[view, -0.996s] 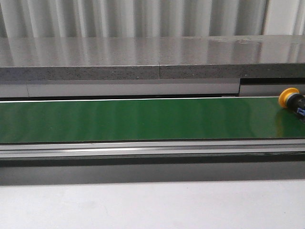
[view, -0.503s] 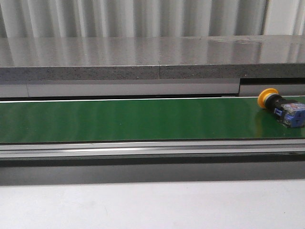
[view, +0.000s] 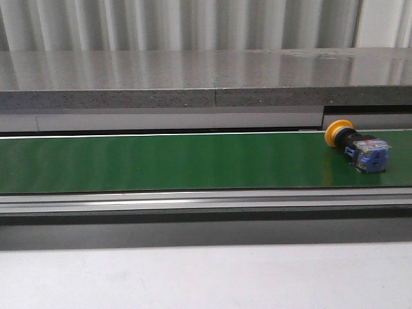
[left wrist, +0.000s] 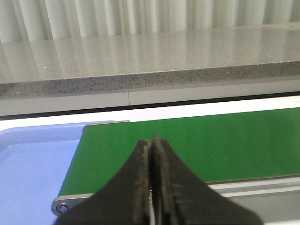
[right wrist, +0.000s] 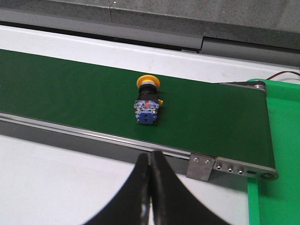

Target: Move button from right to left

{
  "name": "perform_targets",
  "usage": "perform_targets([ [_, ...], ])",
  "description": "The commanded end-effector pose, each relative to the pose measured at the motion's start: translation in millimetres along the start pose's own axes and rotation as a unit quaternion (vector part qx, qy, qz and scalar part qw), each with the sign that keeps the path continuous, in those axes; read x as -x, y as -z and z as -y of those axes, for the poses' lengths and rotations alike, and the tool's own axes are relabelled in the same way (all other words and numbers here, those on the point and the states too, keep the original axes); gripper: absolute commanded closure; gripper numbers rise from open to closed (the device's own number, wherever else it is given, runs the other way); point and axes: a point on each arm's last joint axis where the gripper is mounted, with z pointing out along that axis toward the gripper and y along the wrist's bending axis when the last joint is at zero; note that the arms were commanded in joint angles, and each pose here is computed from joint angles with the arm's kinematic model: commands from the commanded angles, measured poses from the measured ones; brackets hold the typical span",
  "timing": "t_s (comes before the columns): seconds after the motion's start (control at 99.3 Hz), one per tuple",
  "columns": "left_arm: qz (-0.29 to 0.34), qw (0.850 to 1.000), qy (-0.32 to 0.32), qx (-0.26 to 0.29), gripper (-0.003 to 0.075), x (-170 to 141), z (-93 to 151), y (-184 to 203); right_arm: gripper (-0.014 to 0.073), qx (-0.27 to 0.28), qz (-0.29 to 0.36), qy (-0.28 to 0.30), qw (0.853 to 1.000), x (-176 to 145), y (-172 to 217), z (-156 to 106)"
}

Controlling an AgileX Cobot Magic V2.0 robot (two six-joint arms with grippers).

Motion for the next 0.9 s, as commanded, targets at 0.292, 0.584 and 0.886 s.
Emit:
perform_targets([
  [0.292, 0.048, 0.999, 0.002, 0.000, 0.0740, 1.2, 0.2, 1.6, 0.0662, -0.010, 0.079, 0.001, 0.997, 5.4, 1.0, 1.6],
  [0.584, 0.057, 0.998, 0.002, 0.001, 0.0740, 2.9, 0.1, 1.8, 0.0662, -0.013, 0.089, 0.000, 0.996, 4.9, -0.9, 2.2],
  [0.886, 0.076, 0.997, 0.030, -0.003, 0.0740, 27.1, -1.1, 7.7, 0.0662, -0.012, 0.087, 0.000, 0.996, 4.6, -0.9, 2.1],
])
